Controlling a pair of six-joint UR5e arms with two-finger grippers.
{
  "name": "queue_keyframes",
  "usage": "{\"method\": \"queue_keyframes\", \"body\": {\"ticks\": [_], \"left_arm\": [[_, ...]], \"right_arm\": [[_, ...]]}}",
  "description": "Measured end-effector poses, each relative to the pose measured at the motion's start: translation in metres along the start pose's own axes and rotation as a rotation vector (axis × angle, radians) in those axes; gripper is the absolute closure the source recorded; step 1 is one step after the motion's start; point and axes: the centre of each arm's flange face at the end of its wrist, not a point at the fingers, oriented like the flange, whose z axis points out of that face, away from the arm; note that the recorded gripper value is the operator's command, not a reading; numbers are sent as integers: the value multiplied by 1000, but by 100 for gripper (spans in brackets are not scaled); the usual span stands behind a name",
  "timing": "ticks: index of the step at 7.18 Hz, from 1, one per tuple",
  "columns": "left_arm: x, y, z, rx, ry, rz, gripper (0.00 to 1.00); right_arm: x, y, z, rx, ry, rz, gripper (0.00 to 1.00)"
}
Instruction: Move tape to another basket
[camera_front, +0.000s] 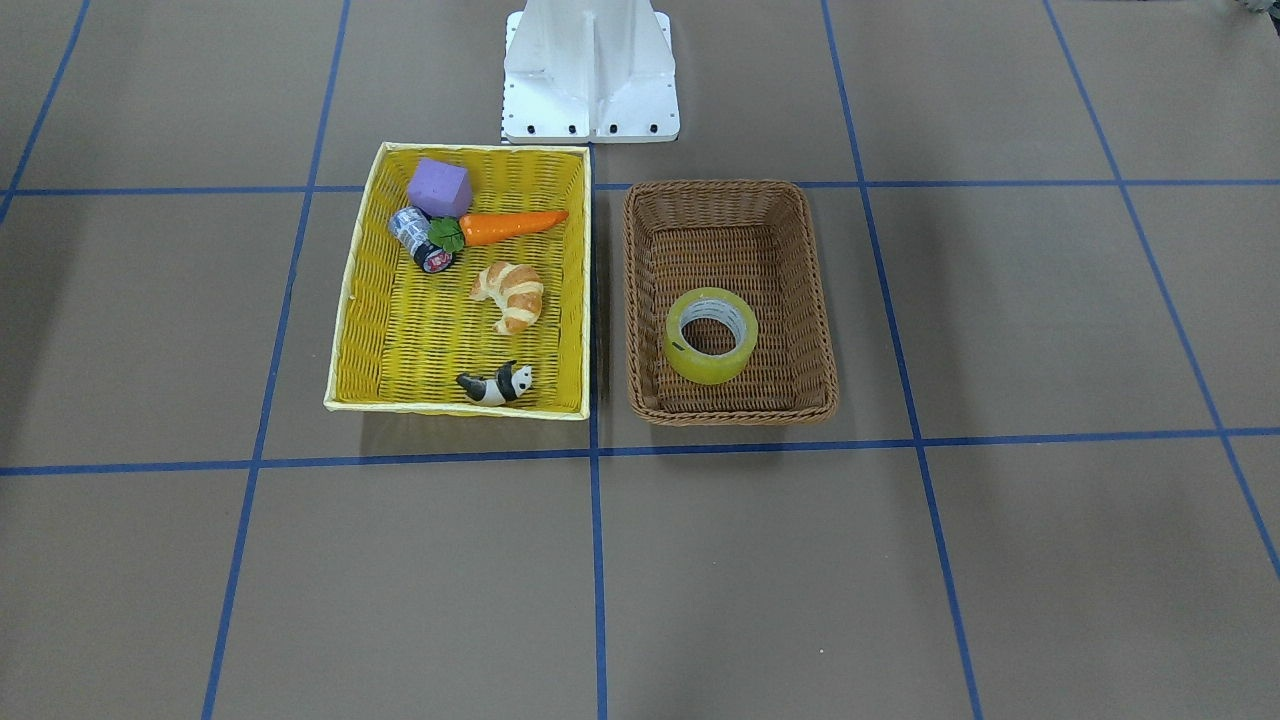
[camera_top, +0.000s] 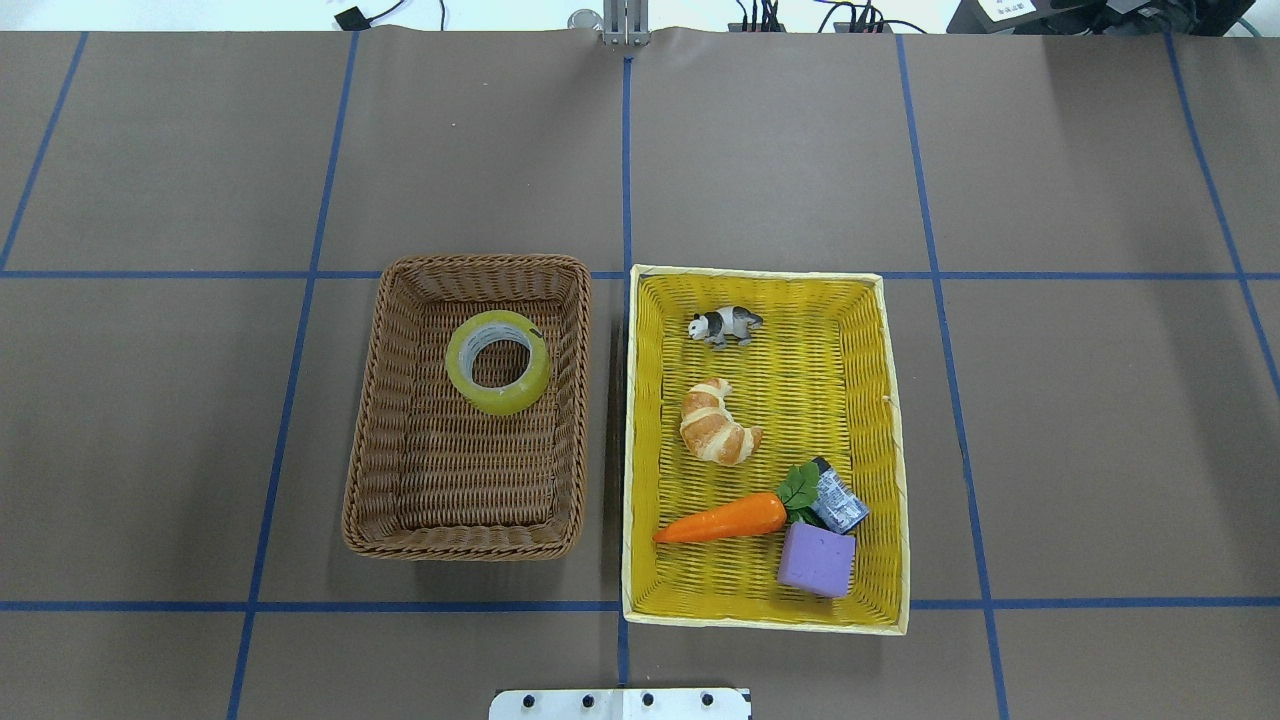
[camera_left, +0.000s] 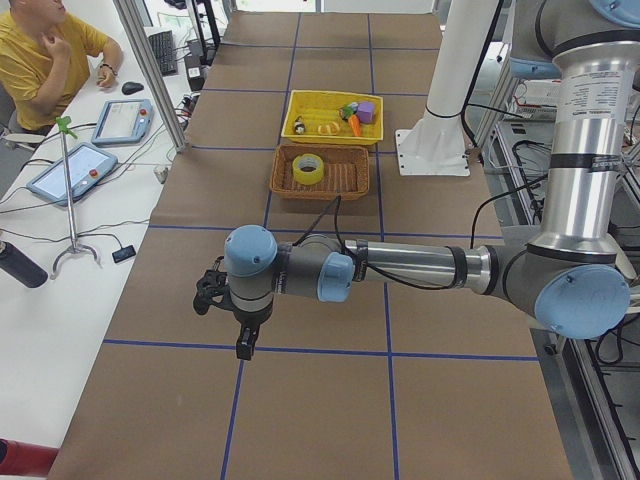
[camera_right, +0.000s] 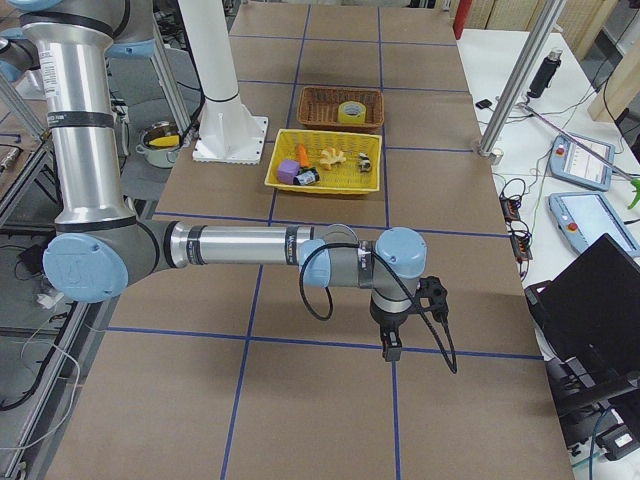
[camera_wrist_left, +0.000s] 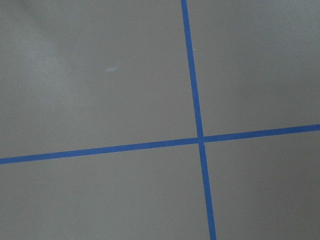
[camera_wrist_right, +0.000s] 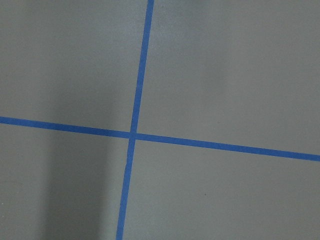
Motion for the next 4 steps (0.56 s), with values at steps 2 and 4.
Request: {"method": "queue_keyframes", "body": {"ticks": [2,4], "left_arm": [[1,1,0,0,-1,1,1],[3,0,-2,4,0,5,1]], "right_arm": [[-3,-5,-4,9,2,5,0],[-8,-10,-11,21,2,13,0]]}}
